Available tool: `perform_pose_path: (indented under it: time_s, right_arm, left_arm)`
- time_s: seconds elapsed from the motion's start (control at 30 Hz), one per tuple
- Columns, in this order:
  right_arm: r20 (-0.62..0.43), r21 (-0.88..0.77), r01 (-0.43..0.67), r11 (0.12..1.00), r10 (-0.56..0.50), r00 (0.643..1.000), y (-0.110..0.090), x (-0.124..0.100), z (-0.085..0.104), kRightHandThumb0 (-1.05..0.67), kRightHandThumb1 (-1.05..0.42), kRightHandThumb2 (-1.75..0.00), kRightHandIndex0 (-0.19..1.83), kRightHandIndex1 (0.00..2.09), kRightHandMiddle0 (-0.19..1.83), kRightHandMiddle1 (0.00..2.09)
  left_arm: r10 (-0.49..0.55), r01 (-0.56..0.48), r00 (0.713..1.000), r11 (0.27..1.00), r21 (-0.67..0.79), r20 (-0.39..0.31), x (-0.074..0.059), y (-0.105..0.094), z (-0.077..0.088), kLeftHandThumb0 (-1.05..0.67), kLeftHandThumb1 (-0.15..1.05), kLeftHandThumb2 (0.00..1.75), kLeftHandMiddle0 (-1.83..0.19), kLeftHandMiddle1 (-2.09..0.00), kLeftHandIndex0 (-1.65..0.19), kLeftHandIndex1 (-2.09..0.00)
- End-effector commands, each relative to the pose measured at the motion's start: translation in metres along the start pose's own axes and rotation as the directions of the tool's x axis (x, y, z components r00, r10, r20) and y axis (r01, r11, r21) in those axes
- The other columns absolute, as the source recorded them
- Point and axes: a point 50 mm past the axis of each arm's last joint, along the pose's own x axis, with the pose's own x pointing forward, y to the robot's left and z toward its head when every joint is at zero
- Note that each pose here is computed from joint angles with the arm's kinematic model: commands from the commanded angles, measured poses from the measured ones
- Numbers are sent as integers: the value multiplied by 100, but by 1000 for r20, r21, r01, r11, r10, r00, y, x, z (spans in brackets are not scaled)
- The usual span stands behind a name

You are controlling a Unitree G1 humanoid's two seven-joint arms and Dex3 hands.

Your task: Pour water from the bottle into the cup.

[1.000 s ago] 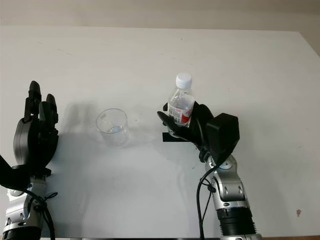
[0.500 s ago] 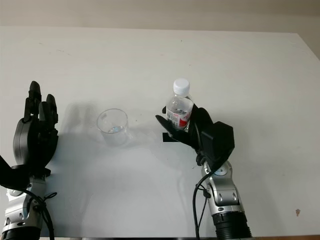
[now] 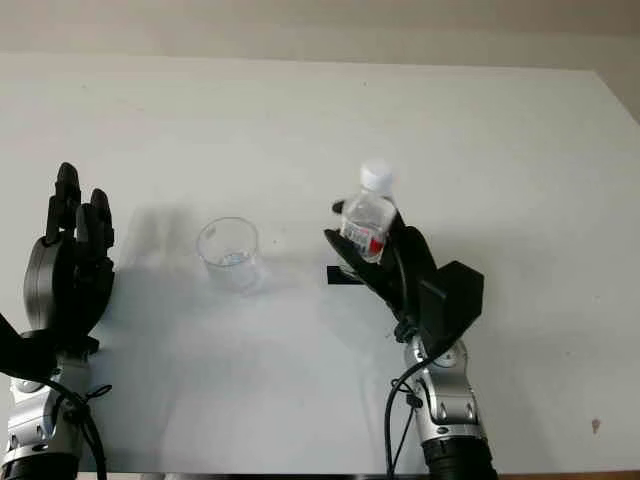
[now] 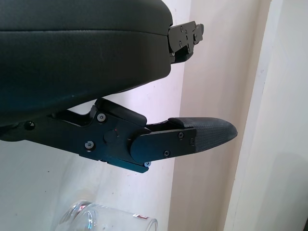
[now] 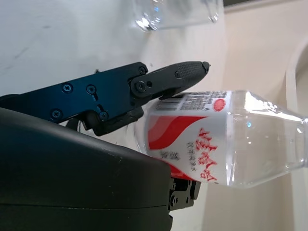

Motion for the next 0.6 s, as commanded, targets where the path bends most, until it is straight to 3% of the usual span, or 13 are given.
perform_pose_path:
  time_s: [0.0, 0.1, 0.57]
  right_arm:
    - [-23, -25, -8, 1000, 8, 1000, -6, -8, -9, -70, -100, -4, -13, 7, -16, 12]
    - [-5, -29, -25, 999, 25, 1000, -7, -7, -8, -72, -98, -5, -19, 1, -19, 1]
    - [62, -110, -89, 990, 96, 993, -19, -8, -2, -91, -99, -6, -19, 0, -19, 0]
  left_arm:
    - [8, -8, 1000, 1000, 0, -4, -1, 2, -1, -71, 105, 52, 19, -5, 19, -5]
    - [9, -9, 1000, 1000, -3, -6, -1, 2, -1, -71, 105, 52, 19, -5, 19, -5]
    - [11, -11, 1000, 1000, 0, -2, 1, 1, -3, -72, 105, 52, 18, -5, 19, -5]
